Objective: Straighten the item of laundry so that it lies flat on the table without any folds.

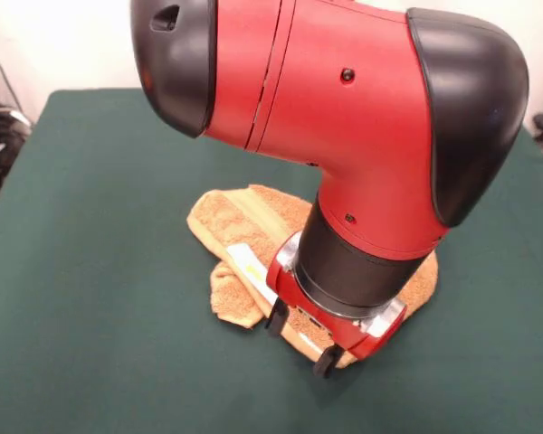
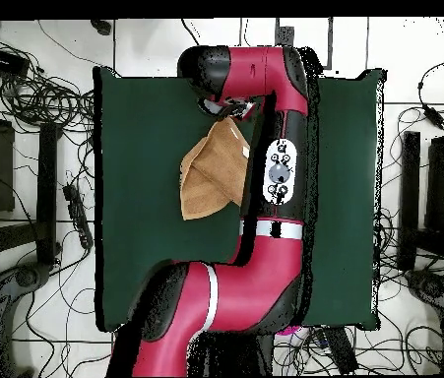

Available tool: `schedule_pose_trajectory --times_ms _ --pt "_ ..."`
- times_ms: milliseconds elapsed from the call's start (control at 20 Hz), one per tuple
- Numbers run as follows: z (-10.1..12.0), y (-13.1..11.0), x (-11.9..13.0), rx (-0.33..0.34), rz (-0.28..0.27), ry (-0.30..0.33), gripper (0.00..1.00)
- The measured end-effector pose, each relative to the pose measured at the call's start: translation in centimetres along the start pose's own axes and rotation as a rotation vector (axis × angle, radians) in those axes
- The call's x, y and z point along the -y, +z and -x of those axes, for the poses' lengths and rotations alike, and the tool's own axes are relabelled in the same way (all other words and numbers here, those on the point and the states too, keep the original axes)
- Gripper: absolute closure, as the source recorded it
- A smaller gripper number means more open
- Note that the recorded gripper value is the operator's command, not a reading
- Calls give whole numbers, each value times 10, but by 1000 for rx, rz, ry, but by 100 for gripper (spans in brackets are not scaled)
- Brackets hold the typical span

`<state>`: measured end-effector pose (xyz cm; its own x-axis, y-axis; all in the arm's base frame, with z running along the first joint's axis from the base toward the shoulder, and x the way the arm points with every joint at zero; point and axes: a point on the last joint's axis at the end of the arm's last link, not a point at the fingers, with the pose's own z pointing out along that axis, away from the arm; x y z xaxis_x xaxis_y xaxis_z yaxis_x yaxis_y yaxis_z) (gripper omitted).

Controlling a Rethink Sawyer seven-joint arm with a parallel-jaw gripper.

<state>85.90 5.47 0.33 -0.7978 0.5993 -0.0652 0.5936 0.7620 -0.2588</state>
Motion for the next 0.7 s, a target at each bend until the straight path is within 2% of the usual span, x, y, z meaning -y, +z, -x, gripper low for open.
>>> schedule_pose_trajectory --times_ms 150,250,300,500,700 --pt "4 -5 4 6 -6 33 0" --pt "7 -12 8 -2 -12 81 0" --pt "8 -19 12 -20 -20 128 0" --pt "10 -31 18 -50 -30 217 0" --pt "9 -36 17 -67 -15 293 0"
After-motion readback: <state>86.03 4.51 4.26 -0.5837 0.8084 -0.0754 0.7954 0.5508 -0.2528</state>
